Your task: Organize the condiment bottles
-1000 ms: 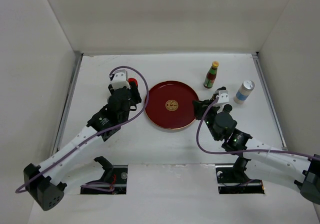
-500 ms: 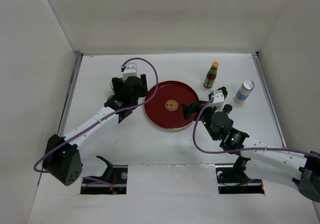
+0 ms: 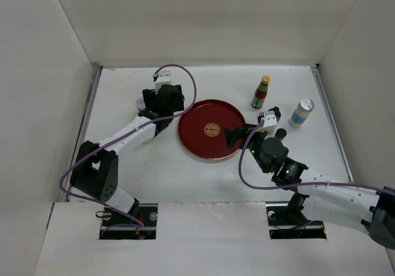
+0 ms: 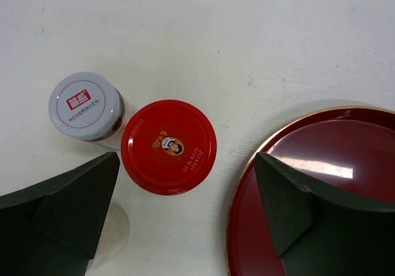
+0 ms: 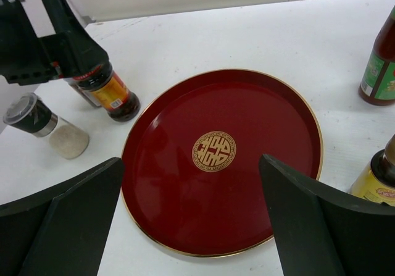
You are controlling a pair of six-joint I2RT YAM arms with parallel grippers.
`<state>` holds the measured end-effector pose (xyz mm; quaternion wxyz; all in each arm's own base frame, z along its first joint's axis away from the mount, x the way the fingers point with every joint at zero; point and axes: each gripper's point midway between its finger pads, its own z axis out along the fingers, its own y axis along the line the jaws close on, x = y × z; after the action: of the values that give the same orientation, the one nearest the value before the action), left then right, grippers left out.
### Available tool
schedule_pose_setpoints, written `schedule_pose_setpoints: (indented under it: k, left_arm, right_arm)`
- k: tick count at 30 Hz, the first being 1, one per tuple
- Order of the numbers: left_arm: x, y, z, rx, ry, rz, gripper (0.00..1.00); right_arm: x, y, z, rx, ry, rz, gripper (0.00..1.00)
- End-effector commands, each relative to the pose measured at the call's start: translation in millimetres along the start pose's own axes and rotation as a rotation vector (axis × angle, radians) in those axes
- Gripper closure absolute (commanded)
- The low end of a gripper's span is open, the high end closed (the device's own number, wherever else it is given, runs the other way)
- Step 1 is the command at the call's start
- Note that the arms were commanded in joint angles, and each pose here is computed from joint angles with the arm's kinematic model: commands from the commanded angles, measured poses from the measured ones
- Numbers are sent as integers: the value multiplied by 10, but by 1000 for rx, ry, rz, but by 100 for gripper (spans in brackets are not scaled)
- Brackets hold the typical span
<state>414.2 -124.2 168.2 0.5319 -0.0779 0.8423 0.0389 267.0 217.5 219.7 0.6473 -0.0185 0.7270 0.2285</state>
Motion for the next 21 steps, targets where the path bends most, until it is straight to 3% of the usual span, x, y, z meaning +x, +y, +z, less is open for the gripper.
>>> schedule_pose_setpoints:
  k: [1,15,21]
  left_arm:
    - [-268,-46,30,12,-61,-68,8]
    - [-10,21,331,-34,-12,-77,11]
    - [22,-37,394,-6,4,-103,23]
  right_arm:
    - [-277,138,6,-39,-68,36,3]
    - [-232,140,31,-35,-56,29,2]
    - [-217,139,37,-33,-52,28,2]
